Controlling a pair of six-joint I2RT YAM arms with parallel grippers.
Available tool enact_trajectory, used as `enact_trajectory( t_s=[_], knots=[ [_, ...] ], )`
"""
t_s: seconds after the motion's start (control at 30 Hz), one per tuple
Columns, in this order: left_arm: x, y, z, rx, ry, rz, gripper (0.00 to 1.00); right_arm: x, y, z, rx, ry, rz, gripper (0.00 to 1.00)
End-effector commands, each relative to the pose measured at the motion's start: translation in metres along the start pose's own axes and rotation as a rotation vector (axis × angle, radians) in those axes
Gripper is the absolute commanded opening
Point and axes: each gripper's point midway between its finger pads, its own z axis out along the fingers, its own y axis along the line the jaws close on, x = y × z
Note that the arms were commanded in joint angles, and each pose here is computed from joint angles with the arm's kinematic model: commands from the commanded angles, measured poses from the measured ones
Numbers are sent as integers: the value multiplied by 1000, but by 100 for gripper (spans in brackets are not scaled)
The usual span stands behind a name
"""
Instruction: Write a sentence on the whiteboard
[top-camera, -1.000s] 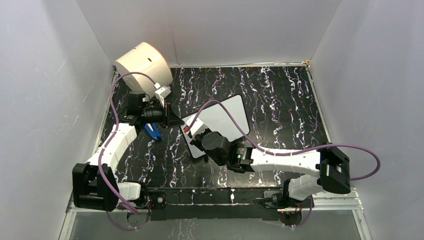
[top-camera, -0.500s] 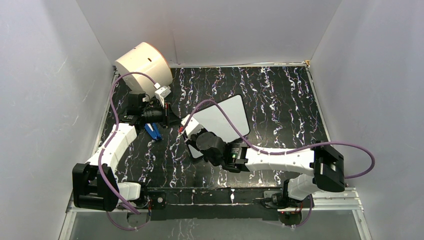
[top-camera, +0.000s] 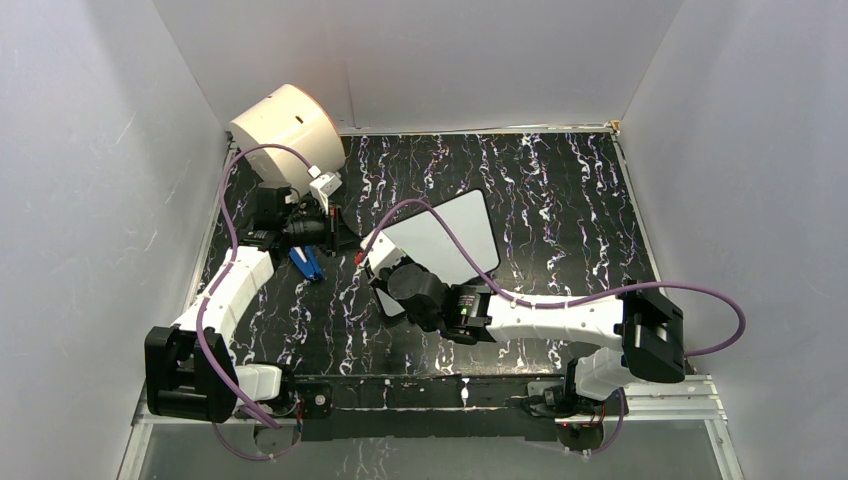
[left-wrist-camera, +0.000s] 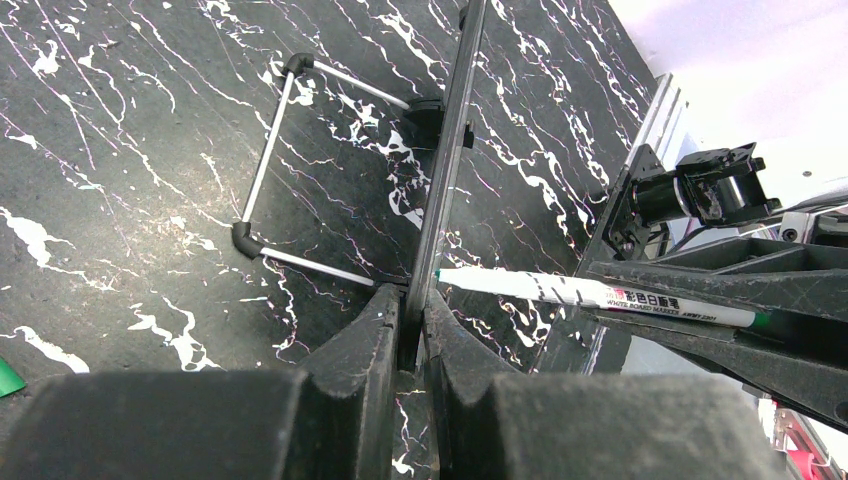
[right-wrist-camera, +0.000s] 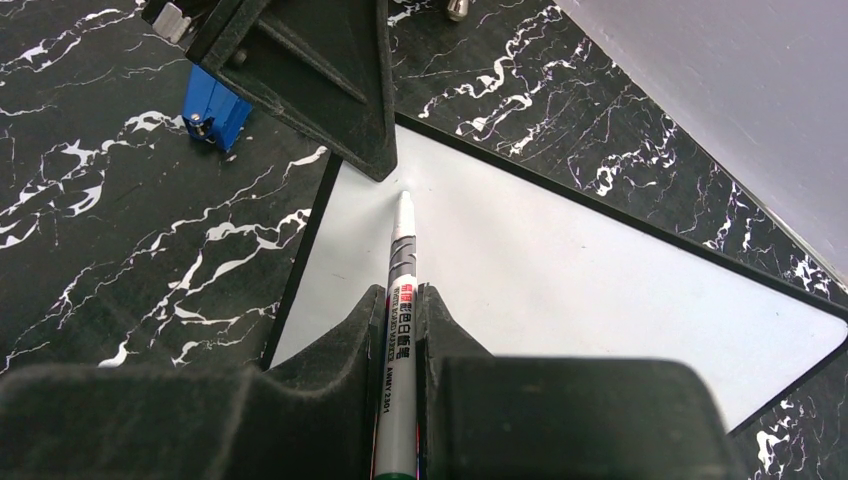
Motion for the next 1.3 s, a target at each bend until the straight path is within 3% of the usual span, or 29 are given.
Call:
enact_trajectory(
  t_s=[0.0,1.27],
  knots=[
    [7,3,-2,-37,25,-24,0,-31,-3,-1,17,-60,59,0],
    [7,1,-1,-24,28,-25,0,-18,-9,6,96,-1,27,0]
  ],
)
